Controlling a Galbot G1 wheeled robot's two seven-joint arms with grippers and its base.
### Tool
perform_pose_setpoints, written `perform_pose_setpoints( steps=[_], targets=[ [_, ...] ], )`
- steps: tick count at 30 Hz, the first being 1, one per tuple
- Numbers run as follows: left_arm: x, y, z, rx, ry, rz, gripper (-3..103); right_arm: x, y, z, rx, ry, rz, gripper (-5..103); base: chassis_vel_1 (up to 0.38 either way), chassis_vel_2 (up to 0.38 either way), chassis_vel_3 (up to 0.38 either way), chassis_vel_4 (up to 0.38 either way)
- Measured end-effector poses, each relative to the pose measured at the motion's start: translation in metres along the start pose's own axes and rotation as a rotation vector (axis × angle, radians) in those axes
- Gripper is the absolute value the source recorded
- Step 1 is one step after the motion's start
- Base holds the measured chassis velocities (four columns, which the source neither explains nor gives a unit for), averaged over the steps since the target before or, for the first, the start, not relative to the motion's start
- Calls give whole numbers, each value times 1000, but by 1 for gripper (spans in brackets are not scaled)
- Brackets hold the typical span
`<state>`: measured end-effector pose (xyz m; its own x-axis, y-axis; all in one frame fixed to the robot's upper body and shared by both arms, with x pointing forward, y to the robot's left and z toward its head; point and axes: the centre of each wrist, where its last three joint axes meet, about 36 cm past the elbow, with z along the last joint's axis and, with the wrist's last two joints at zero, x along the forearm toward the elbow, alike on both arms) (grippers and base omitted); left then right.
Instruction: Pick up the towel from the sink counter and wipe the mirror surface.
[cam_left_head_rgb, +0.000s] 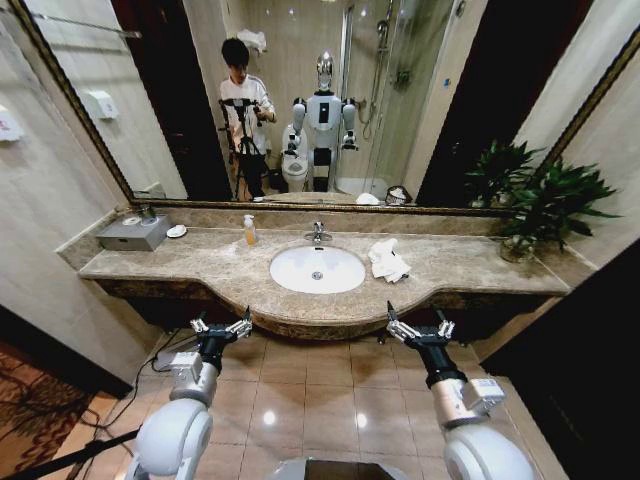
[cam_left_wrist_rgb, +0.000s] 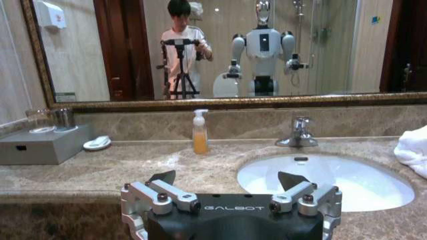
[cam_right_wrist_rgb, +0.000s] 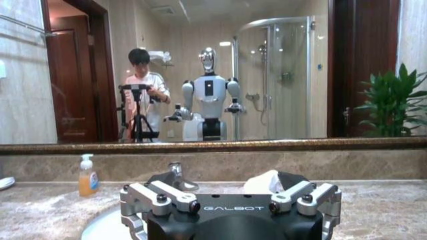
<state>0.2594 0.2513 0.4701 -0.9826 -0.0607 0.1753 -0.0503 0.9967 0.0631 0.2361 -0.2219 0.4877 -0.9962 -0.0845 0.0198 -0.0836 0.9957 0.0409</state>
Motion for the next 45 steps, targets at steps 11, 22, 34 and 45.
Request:
perform_pose_setpoints(
  steps=[11,22,34,45],
  targets=[
    [0,0,0,0,0,0,100,4,-1,0,9,11,-4,100,89,-88,-85,93],
    [0,0,0,0,0,0,100,8,-2,5,3,-8,-14,100,125,-125,-118,117],
    [0,0,0,0,0,0,100,4,-3,11,0,-7,-25,100,14,-7,-11,10],
    [0,0,0,0,0,0,100,4,-3,12,0,-6,-25,100,0,0,0,0]
  ],
)
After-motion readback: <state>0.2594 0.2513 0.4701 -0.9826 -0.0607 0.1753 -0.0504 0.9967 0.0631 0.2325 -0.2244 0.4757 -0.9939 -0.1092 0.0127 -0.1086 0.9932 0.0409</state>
